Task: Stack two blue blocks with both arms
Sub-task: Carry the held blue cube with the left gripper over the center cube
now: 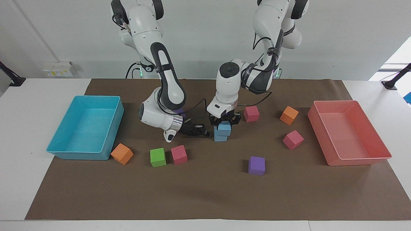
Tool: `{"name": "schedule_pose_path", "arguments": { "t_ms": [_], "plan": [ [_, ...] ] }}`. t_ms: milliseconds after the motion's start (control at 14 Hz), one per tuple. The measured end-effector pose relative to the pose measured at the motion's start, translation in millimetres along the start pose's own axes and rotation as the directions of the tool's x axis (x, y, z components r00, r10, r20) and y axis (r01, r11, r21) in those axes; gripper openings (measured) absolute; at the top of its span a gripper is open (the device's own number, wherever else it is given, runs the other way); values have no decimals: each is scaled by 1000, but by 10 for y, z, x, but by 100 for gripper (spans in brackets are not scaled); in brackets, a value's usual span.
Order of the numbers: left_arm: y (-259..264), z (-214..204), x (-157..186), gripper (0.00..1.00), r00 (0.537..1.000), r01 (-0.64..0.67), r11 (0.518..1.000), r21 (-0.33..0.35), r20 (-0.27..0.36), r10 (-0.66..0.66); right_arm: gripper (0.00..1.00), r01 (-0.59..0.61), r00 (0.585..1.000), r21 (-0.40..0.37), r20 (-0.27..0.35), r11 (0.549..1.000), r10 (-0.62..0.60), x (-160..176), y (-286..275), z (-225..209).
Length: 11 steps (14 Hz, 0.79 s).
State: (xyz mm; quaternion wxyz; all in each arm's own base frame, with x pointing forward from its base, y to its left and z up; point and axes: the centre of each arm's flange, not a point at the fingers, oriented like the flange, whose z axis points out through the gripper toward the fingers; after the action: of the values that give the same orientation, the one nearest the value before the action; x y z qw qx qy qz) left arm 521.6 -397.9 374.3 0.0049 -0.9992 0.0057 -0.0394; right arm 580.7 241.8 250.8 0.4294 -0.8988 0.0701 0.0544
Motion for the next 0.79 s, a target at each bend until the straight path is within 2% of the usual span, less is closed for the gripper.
{"name": "schedule_pose_path", "arguments": {
  "t_ms": [786],
  "plan": [
    [103, -7, -79, 59, 999, 49, 999, 0, -1, -49, 1, 1, 1000, 0, 1, 1000, -1, -3, -2, 4]
  ]
}}
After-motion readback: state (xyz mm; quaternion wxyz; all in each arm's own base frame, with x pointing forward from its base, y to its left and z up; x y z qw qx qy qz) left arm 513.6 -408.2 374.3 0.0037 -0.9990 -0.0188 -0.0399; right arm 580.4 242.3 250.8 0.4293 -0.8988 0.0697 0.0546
